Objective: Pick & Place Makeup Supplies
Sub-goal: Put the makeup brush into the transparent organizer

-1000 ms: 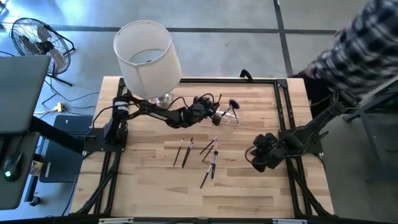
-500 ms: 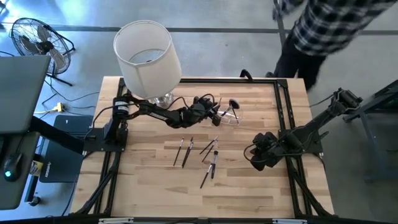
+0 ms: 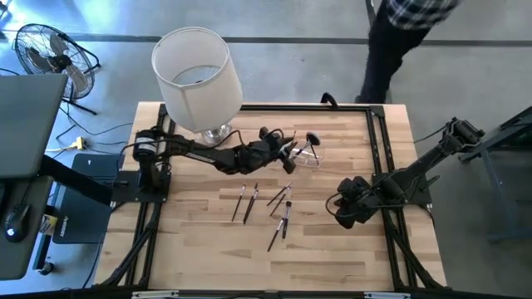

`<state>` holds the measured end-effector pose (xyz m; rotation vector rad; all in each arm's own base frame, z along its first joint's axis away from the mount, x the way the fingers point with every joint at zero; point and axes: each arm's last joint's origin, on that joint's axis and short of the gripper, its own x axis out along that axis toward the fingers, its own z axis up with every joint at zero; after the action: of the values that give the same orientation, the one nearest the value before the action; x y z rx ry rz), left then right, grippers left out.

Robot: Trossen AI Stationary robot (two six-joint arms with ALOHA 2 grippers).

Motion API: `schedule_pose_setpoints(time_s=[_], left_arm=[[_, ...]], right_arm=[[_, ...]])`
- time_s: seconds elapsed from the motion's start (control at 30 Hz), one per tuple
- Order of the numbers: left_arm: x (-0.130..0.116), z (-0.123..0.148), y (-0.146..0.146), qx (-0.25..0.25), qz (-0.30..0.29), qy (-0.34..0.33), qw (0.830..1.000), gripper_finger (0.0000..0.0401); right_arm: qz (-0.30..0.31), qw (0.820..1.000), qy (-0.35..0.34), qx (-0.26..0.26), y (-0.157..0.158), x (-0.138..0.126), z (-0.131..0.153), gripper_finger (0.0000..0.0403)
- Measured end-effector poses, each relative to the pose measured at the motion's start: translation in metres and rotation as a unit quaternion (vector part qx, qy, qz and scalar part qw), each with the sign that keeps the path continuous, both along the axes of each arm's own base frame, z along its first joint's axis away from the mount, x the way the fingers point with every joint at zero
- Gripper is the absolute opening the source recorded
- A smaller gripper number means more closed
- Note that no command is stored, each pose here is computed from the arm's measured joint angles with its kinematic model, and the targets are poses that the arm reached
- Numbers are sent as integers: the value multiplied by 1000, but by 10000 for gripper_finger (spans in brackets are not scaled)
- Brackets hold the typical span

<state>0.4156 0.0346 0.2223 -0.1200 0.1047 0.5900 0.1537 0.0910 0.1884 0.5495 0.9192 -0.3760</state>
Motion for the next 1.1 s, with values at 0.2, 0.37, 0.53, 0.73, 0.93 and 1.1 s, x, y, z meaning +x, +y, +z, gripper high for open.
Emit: schedule_pose_setpoints(time_s=[0.2, 0.37, 0.53, 0.73, 0.93, 1.1], left_arm=[[4, 30, -37, 5, -29, 113, 993, 92], [2, 59, -69, -25, -51, 201, 978, 92], [-7, 70, -83, -107, -37, 227, 967, 92], [-20, 66, -84, -205, -45, 271, 939, 92], [-34, 56, -84, -272, -14, 331, 904, 92], [-44, 51, -85, -287, 15, 370, 884, 92]], right_arm=[[-1, 1000, -1, -2, 0, 0, 0, 6], [1, 1000, -1, -4, 0, 0, 0, 1], [6, 1000, -1, -8, 0, 0, 0, 3], [6, 1000, -1, -8, 0, 0, 0, 7], [5, 1000, -7, -6, 0, 1, 1, 3], [-4, 999, -32, 7, 2, 5, 3, 4]])
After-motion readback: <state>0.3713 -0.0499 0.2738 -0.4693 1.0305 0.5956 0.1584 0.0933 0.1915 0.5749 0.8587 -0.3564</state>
